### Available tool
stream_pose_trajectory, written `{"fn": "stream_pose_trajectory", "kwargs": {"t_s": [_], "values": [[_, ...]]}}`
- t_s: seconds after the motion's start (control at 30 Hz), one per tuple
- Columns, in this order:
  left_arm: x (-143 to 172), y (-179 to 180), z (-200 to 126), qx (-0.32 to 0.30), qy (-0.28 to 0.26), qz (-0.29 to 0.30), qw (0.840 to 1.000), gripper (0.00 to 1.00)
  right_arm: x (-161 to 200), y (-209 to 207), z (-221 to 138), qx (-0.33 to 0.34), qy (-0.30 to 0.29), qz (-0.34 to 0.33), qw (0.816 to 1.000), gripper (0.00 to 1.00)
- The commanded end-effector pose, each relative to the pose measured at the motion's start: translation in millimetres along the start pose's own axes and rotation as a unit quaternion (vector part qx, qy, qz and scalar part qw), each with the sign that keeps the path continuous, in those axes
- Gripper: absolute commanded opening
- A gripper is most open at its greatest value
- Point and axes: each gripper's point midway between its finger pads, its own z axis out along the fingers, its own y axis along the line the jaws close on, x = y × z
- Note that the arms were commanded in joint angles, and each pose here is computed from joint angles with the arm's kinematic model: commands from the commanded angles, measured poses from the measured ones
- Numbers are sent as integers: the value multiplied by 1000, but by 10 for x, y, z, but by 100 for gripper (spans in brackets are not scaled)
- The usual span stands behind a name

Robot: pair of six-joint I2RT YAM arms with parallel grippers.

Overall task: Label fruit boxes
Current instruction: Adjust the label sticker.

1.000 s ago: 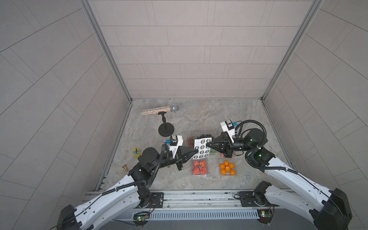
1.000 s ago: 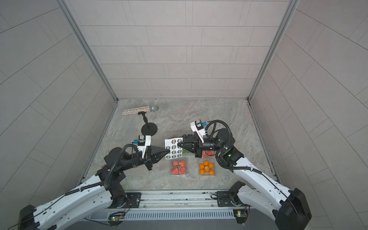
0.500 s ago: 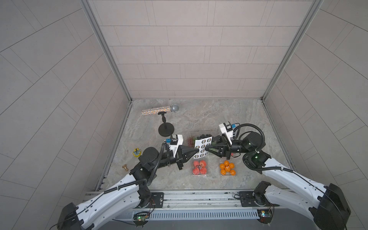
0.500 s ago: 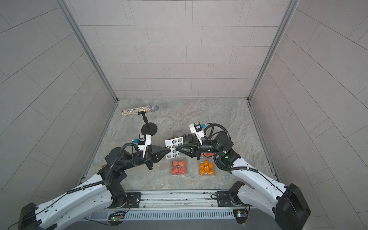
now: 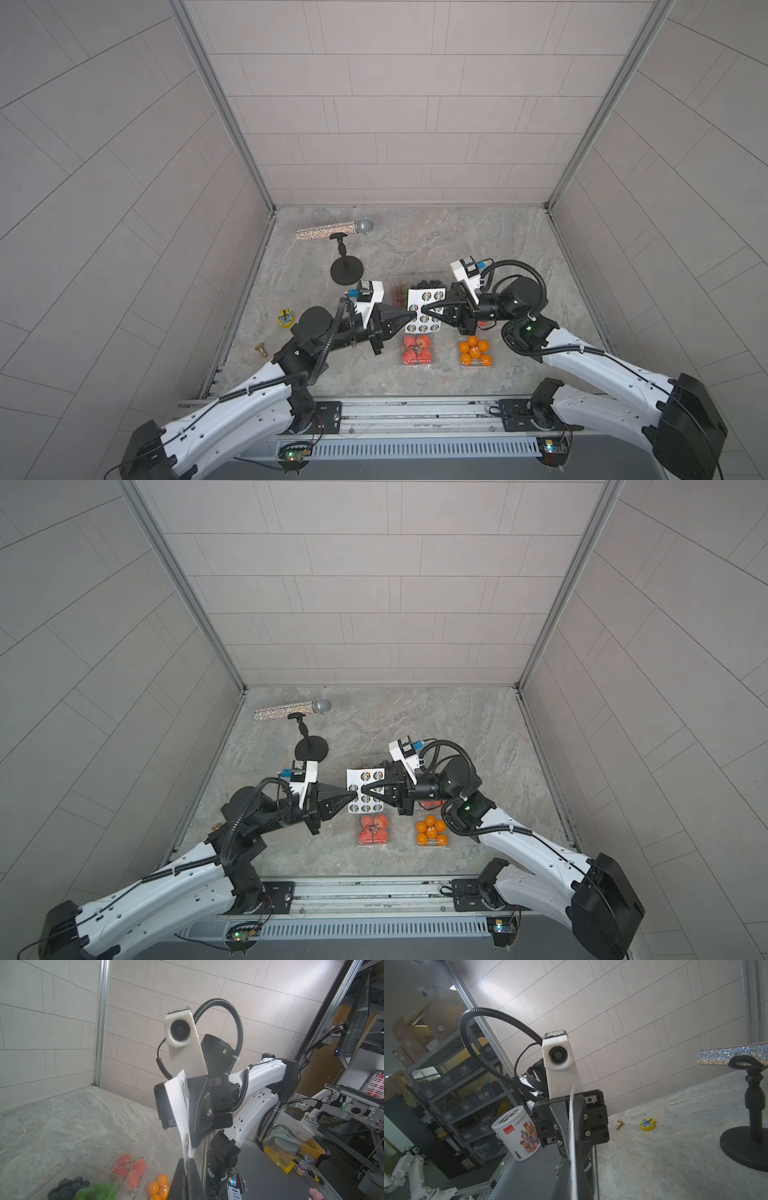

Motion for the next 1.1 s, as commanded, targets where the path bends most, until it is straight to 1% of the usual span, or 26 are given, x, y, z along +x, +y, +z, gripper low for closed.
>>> {"fn": "stream_pose_trajectory", "kwargs": {"t_s": [0.0,0.03,0.07,0.1,0.13,0.17,0.2,0.3,0.33,0.4,0.5,0.7,0.73,0.8,0.83,0.9,0.93,1.07], "values": [[-68,-62,-35,13,-15,14,1000,6,-100,113,-1,-11,-9,-27,1000,0],[-62,-72,-46,14,-15,20,1000,17,-105,123,-7,-11,-9,-29,999,0],[-61,-74,-60,13,-17,24,999,32,-102,130,-9,-10,-8,-30,999,0],[-74,-62,-79,6,-21,27,999,43,-95,132,-16,-9,-7,-31,999,0],[-99,-63,-101,2,-25,30,999,50,-88,134,-19,-8,-5,-32,999,0],[-120,-70,-114,1,-28,32,999,54,-89,140,-24,-8,-4,-33,999,0],[-145,-90,-124,3,-31,34,999,55,-81,144,-26,-8,-3,-34,999,0],[-197,-125,-114,10,-33,36,999,54,-67,157,-26,-12,-1,-33,999,0],[-195,-115,-104,8,-30,36,999,50,-66,159,-27,-13,-1,-33,999,0],[-196,-81,-88,2,-27,37,999,48,-68,183,-26,-17,-1,-35,999,0],[-210,-56,-84,0,-29,34,999,47,-64,201,-35,-19,-3,-36,999,0],[-249,-183,-64,38,-31,40,998,46,-58,209,-18,-23,0,-35,999,0],[-250,-180,-67,37,-32,41,998,46,-52,210,-18,-24,1,-35,999,0],[-255,-196,-76,41,-33,45,998,37,-43,195,-11,-22,3,-34,999,0],[-263,-203,-78,42,-34,45,997,35,-47,192,-10,-21,3,-34,999,0],[-268,-186,-70,39,-32,42,998,26,-37,197,-7,-23,5,-33,999,0],[-277,-182,-71,38,-34,43,998,24,-39,200,-10,-23,4,-34,999,0],[-285,-177,-76,37,-38,44,998,23,-28,183,-8,-20,6,-33,999,0]]}}
